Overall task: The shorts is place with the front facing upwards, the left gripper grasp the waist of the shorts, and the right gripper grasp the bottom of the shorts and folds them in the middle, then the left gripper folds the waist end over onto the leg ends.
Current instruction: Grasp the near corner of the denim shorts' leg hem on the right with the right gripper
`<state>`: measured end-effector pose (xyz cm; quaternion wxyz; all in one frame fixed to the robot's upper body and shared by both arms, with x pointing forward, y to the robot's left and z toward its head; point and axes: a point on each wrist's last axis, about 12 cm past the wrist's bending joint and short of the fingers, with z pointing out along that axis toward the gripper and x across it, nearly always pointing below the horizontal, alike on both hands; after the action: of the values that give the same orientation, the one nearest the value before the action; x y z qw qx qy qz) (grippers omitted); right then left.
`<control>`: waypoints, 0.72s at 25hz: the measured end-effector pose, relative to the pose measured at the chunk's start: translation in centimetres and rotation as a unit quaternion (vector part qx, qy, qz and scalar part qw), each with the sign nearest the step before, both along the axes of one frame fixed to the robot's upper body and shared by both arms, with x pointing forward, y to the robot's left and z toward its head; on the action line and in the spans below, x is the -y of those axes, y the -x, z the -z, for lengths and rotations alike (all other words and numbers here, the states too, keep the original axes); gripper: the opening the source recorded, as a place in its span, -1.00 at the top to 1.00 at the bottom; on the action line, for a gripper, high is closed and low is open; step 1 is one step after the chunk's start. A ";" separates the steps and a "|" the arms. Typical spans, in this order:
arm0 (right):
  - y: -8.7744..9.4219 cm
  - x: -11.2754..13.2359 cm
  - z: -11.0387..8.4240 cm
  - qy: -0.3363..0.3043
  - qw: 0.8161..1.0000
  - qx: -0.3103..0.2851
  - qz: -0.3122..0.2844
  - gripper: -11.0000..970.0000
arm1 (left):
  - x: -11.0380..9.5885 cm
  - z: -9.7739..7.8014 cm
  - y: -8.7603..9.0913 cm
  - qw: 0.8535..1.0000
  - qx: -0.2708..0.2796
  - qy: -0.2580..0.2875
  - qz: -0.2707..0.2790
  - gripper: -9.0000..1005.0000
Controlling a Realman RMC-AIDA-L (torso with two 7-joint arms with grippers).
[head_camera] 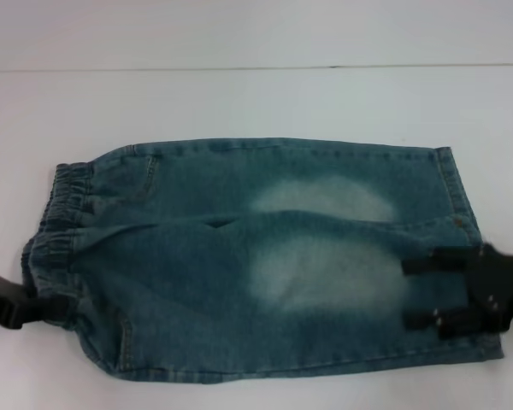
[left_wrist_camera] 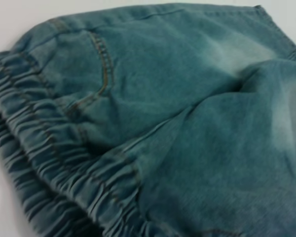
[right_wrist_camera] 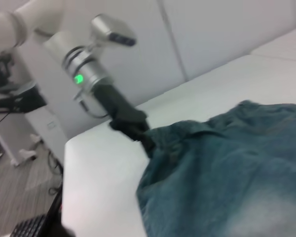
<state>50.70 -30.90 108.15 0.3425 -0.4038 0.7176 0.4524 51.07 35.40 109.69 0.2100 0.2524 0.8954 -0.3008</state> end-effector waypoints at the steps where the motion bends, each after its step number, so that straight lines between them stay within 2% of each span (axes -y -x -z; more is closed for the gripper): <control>1: -0.4 0.4 -0.4 0.001 1.000 -0.013 0.010 -0.96 | 0.1 -0.2 -0.2 1.000 0.000 0.002 0.001 0.77; 2: -0.8 0.7 -0.8 0.004 1.000 -0.018 0.015 -0.96 | 0.2 -0.3 -0.4 1.000 -0.001 0.003 0.001 0.84; 7: -1.9 3.0 -2.9 0.040 0.997 -0.056 0.026 -0.96 | 0.9 -1.3 -1.7 1.000 -0.003 0.002 0.001 0.90; 12: -1.6 4.7 -5.1 0.097 0.991 -0.085 -0.018 -0.95 | 1.0 -1.8 -2.5 1.000 0.002 0.001 -0.004 0.90; 18: -1.5 5.3 -5.1 0.176 0.975 -0.129 -0.035 -0.95 | 1.3 -2.1 -3.3 1.000 0.010 0.000 -0.013 0.90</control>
<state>52.22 -36.23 113.29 0.1542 -0.4205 0.8099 0.3787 54.33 34.11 111.81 0.2230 0.2441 0.8963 -0.2956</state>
